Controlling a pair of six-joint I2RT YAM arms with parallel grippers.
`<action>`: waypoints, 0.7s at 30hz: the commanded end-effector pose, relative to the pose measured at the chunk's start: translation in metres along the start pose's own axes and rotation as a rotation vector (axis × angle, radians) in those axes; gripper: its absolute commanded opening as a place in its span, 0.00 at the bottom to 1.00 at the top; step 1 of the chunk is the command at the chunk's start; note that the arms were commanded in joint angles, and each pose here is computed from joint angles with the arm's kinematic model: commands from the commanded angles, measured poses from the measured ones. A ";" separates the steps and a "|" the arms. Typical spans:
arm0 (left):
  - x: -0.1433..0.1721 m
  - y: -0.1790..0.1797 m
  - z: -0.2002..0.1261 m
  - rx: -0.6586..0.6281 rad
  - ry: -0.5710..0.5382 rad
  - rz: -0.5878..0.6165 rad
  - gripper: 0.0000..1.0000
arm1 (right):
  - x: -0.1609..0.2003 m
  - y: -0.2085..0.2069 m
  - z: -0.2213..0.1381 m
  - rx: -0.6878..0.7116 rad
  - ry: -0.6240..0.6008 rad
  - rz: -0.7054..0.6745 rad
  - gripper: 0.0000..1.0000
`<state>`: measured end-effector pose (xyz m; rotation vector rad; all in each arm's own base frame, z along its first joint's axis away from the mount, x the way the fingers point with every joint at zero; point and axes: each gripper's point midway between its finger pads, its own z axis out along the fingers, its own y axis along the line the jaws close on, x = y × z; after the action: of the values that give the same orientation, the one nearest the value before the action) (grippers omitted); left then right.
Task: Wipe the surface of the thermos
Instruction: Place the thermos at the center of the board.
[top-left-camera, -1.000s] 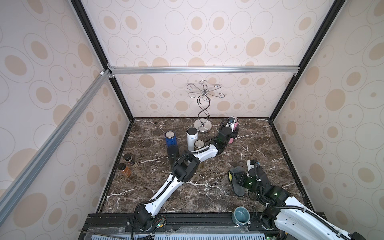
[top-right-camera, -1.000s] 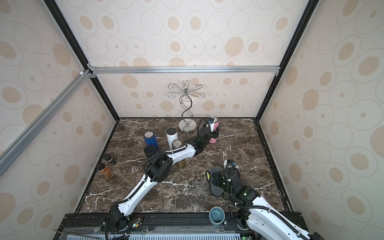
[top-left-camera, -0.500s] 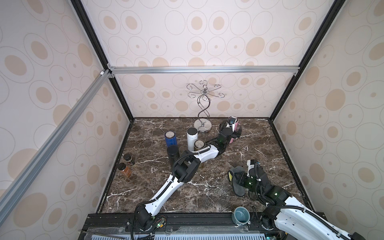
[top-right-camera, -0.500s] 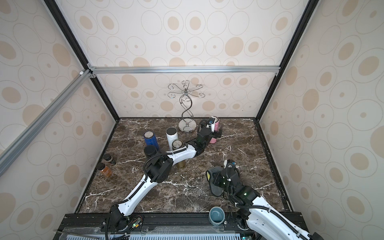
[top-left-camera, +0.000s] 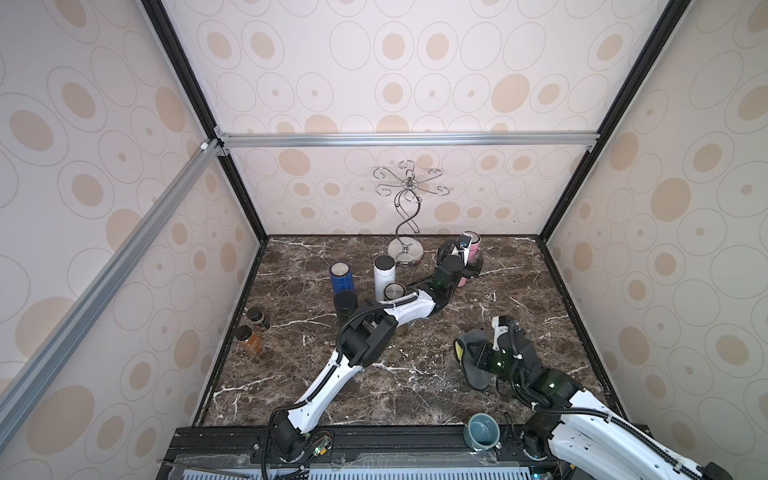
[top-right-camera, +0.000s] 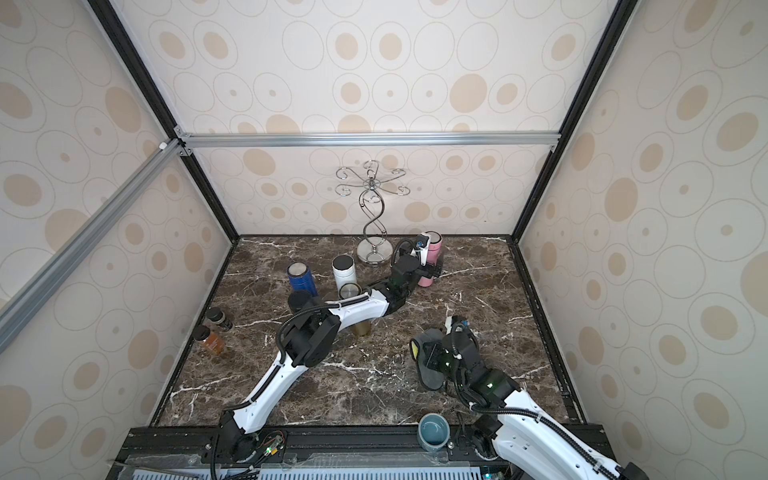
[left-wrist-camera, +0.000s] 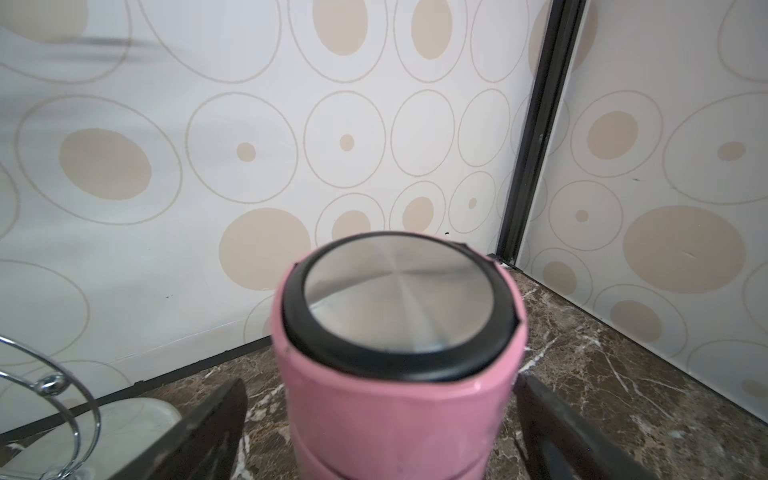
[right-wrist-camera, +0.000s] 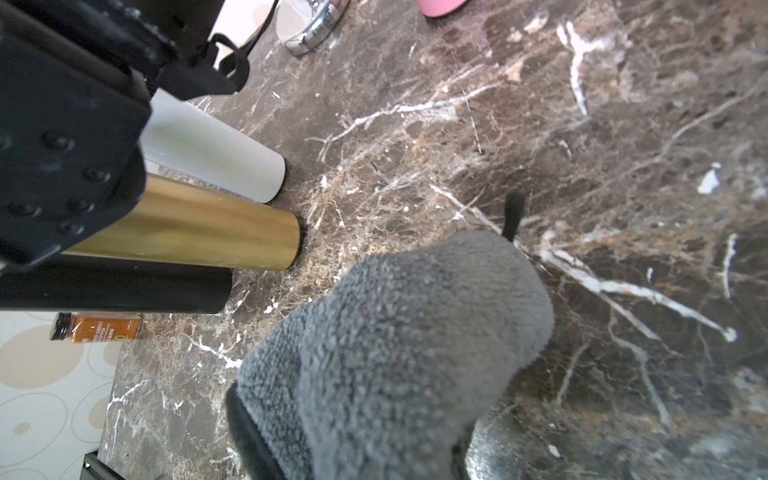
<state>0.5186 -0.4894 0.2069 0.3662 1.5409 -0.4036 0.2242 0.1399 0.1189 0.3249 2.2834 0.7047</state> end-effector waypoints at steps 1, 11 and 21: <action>-0.048 -0.010 -0.014 0.026 -0.060 0.000 1.00 | -0.013 0.015 -0.004 -0.029 -0.020 -0.020 0.00; -0.050 -0.013 -0.018 0.036 -0.065 0.034 1.00 | -0.018 0.024 0.006 -0.036 -0.007 -0.032 0.00; -0.047 -0.023 -0.001 0.062 -0.087 0.053 1.00 | -0.020 0.028 0.016 -0.029 0.006 -0.027 0.00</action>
<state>0.5059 -0.4989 0.2463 0.4029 1.4697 -0.4242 0.2403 0.1567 0.1144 0.2786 2.3351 0.6923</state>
